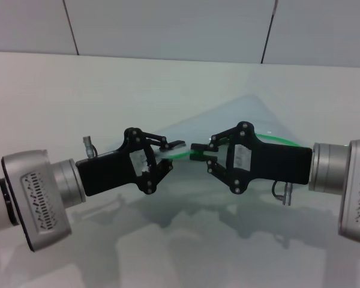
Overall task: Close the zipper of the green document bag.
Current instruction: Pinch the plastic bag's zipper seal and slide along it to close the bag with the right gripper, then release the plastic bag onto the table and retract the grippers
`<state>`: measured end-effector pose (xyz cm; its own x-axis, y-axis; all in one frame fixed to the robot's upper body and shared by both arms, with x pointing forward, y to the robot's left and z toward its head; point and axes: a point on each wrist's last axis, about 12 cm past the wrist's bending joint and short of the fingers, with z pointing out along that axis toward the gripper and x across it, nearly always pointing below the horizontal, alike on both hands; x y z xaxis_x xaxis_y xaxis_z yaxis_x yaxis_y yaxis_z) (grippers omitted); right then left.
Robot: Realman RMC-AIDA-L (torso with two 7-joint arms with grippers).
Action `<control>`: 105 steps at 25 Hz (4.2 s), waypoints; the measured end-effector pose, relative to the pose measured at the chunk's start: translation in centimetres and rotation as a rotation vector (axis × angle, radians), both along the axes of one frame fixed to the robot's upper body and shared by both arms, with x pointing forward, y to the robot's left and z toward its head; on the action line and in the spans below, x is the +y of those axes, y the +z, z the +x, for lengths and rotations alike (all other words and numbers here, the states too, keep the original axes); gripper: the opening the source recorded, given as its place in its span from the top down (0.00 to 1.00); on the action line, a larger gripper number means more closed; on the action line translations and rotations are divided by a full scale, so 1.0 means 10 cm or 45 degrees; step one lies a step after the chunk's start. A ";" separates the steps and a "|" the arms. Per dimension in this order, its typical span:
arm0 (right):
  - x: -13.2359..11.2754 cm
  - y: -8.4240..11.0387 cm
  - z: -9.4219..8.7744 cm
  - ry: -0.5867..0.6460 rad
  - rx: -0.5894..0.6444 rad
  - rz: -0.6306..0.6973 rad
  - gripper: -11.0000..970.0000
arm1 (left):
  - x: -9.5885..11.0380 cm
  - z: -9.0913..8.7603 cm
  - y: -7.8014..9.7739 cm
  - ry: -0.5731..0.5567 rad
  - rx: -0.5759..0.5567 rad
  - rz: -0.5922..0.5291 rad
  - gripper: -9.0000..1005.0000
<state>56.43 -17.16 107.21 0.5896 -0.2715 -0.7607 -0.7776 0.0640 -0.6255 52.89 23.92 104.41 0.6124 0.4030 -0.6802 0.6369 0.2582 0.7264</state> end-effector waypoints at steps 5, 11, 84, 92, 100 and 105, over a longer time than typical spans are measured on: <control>-0.07 -0.02 0.00 -0.034 0.002 -0.004 0.90 | 0.02 -0.02 0.01 0.000 -0.003 -0.013 0.93; -0.13 -0.05 -0.02 -0.077 0.003 0.006 0.89 | 0.03 -0.02 0.01 0.000 -0.004 -0.014 0.94; -1.85 -0.32 -0.57 -1.502 0.011 0.614 0.68 | 0.51 -0.05 0.21 0.537 -0.085 -0.511 0.66; -1.60 -0.14 -0.69 -1.308 -0.082 0.910 0.44 | 0.68 -0.13 0.23 0.722 -0.054 -0.770 0.39; -1.48 -0.08 -0.73 -1.215 -0.098 1.015 0.08 | 0.77 -0.21 0.26 0.772 -0.054 -0.937 0.37; -1.45 -0.06 -0.73 -1.182 -0.099 1.035 0.09 | 0.76 -0.21 0.27 0.774 -0.058 -0.952 0.37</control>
